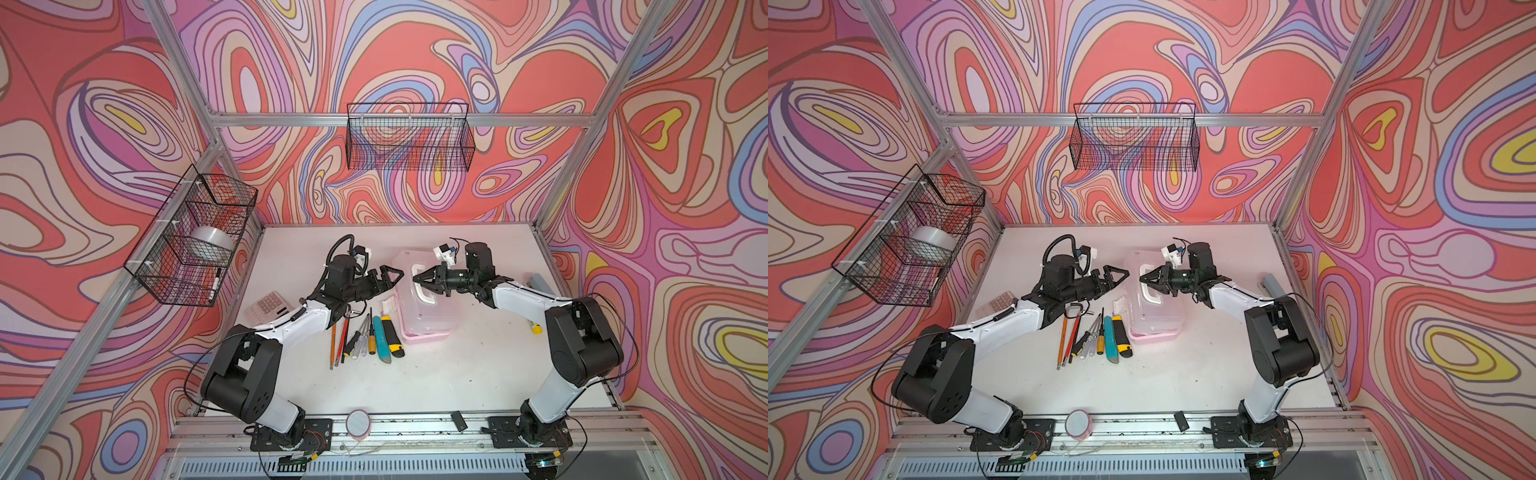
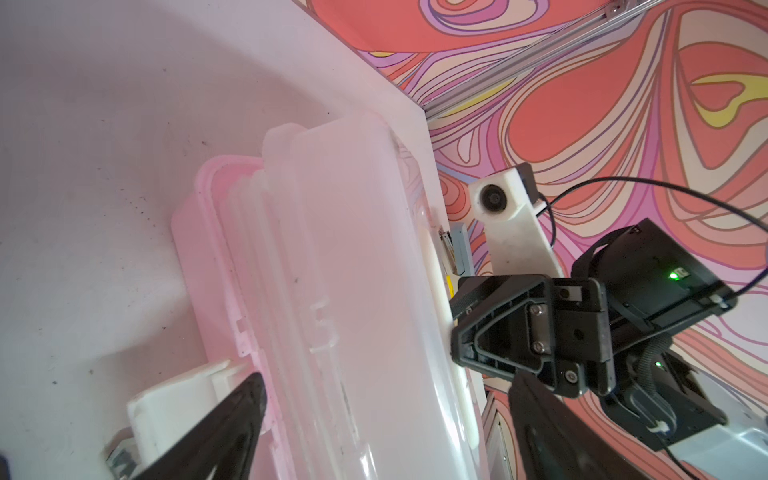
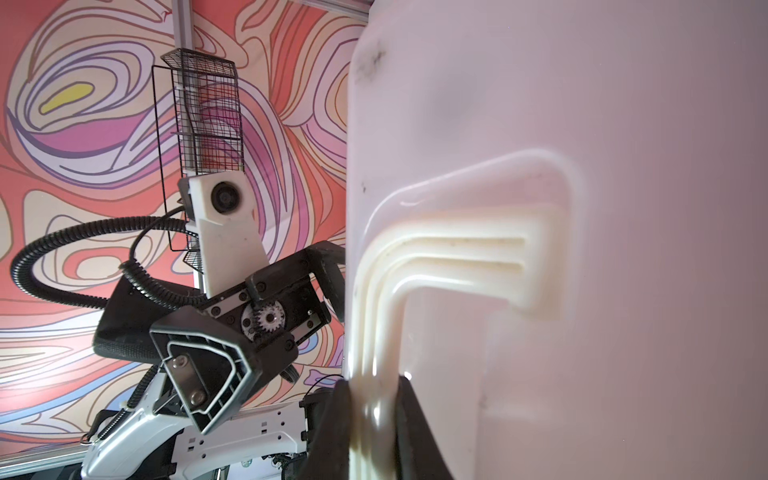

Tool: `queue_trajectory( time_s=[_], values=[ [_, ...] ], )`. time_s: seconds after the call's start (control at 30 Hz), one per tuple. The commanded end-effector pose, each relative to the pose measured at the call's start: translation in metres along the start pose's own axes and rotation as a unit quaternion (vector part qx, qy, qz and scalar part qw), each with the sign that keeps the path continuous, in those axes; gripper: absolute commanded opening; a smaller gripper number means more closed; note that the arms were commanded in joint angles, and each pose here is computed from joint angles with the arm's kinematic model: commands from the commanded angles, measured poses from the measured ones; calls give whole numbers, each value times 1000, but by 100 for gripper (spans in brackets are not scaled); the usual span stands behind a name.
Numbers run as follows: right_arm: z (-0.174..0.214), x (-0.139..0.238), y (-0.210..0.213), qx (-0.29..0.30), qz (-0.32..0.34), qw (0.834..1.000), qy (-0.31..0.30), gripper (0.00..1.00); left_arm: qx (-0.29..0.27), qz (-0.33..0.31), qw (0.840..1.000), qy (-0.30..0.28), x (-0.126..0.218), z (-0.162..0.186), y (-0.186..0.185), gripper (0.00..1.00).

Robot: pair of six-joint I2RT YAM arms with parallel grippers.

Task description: Pack the tool kit

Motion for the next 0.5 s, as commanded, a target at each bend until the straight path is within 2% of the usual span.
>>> queue_trajectory(
  time_s=[0.0,0.47],
  values=[
    [1,11,42,63,-51,997,-7,0,7,26,1000,-3,-5,-6,-6,92],
    [13,17,46,64,-55,996,2,0,17,64,998,-1,-20,-14,-16,90]
  ],
)
Point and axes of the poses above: each gripper's point midway between its finger pads, its own x axis back along the fingers, its own y axis along the line the jaws close on, z = x × y, the point moved 1 cm from there along x, back along the fingers, and after that the axes turned 2 degrees about -x, right-handed, at the moved point
